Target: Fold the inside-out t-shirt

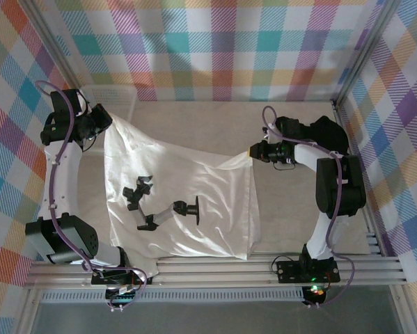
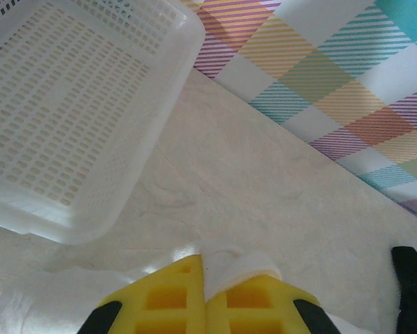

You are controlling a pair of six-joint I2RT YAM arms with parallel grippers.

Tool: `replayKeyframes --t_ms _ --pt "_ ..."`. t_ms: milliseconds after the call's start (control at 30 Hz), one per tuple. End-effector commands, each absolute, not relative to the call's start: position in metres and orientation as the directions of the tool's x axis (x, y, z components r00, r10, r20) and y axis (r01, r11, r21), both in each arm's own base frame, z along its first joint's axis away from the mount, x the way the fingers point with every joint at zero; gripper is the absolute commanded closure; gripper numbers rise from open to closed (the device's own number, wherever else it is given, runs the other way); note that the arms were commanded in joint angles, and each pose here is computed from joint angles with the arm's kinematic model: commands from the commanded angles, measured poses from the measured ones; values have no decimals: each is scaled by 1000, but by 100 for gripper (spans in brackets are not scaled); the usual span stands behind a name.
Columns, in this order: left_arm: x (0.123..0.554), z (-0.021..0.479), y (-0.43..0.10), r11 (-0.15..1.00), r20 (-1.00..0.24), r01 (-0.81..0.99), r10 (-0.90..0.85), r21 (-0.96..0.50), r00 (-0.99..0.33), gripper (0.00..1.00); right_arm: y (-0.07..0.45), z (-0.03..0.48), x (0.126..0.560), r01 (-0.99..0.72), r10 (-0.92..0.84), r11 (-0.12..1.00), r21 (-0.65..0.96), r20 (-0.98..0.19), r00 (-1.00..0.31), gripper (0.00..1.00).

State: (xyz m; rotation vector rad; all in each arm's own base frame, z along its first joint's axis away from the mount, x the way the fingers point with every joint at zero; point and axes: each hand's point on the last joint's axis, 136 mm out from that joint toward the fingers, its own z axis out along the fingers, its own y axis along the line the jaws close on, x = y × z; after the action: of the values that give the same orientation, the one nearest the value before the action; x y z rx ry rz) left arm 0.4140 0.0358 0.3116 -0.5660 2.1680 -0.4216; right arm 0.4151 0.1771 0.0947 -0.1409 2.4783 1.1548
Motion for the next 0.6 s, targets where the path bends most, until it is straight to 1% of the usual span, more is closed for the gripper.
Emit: replayKeyframes --t_ms 0,200,333,567 --pt "416 316 31 852 -666 -215 -510 -477 -544 100 182 98 416 -324 35 631 705 -443 -896 78" --pt "416 318 30 852 -667 -211 -510 -479 -544 100 176 89 411 -339 12 650 680 -456 -890 69" --pt "415 318 30 853 -668 -211 -508 -478 -543 100 171 88 410 -319 30 657 683 -447 -894 65" --pt "414 318 31 855 -670 -211 -505 -473 -544 100 162 72 401 -210 66 708 674 -359 -931 54"
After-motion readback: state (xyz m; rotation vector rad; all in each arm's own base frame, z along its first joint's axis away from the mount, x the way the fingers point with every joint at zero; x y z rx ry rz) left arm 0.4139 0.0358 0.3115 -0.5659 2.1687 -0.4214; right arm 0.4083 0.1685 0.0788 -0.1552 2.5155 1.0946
